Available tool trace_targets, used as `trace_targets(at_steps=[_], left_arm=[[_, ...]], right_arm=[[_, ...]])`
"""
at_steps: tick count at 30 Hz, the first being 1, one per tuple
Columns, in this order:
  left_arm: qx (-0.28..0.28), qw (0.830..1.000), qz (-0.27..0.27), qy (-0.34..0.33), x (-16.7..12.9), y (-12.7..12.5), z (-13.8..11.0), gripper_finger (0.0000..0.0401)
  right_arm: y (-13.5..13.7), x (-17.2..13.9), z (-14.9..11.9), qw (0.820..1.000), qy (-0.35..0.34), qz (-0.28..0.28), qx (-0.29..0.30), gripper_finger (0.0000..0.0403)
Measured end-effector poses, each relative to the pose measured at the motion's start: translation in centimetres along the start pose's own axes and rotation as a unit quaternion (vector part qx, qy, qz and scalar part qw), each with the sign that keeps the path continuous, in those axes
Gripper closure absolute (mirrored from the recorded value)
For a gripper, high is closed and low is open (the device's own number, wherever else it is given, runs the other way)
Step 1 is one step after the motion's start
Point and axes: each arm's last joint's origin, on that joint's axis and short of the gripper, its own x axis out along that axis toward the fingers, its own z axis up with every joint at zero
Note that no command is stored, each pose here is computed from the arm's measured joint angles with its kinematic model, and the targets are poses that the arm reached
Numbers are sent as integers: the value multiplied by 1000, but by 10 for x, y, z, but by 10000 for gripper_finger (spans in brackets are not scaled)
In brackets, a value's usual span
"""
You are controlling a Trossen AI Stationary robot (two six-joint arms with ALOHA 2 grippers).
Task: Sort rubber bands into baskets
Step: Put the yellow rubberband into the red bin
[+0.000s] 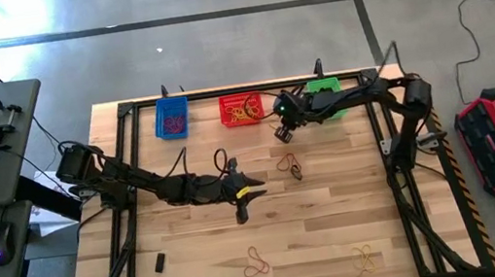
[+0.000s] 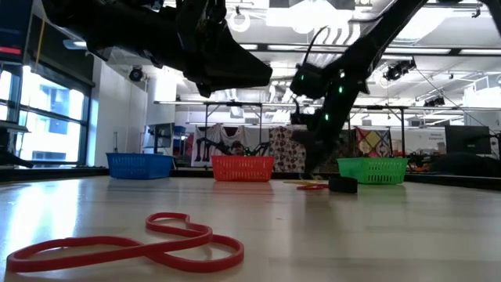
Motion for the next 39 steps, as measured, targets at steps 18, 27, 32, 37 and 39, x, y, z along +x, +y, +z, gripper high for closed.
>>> trace_targets(at_steps=[18,27,32,37,39], left_arm=[[8,1000,-20,0,-3,-10,-1,298],[12,1000,-18,0,-3,-10,-1,298],[12,1000,-18,1,-3,-10,-1,298],[12,1000,-18,2,-3,-10,-2,298],[12,1000,-18,3,-3,-10,-2,298]], right_arm=[[32,-111,23,977,-190,88,-27,402],[31,-120,41,953,-287,96,-21,403],[20,-121,54,945,-315,84,-8,403],[20,-118,77,945,-316,82,-18,403],[20,-113,89,947,-309,81,-27,403]])
